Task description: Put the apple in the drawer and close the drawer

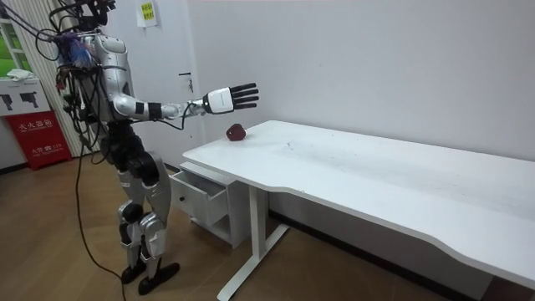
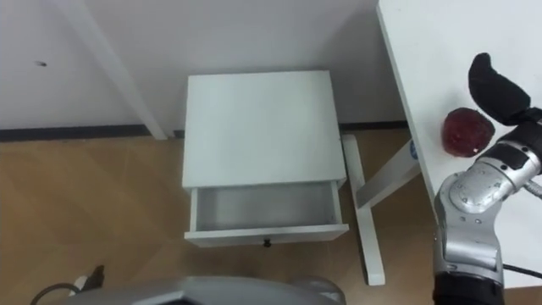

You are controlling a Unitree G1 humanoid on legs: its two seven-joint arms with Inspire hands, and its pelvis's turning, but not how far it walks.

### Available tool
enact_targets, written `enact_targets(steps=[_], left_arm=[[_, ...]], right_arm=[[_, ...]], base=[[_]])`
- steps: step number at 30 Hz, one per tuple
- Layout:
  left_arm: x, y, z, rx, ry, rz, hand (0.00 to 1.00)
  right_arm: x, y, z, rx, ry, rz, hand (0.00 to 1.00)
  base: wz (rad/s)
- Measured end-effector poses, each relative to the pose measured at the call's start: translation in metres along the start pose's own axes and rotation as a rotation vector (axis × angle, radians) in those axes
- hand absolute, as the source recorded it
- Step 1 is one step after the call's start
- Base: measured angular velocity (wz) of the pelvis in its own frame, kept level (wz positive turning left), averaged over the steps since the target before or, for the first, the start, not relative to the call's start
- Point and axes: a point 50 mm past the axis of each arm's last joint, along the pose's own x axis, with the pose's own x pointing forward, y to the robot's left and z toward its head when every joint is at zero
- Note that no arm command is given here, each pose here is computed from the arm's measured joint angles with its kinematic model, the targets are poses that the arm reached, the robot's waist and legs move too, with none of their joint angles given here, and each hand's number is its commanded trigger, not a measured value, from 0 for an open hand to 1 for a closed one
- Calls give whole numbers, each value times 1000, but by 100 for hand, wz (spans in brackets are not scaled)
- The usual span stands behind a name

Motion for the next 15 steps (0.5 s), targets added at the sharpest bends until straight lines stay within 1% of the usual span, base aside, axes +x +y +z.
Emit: enact_targets(steps=[6, 15], left_arm=[[0, 0, -1, 1, 5, -2, 0], [0, -1, -4, 4, 19, -6, 0]], right_arm=[[-8, 2, -15, -42, 63, 60, 0], [-10, 1, -22, -63, 91, 62, 0]], base=[[0], [0]])
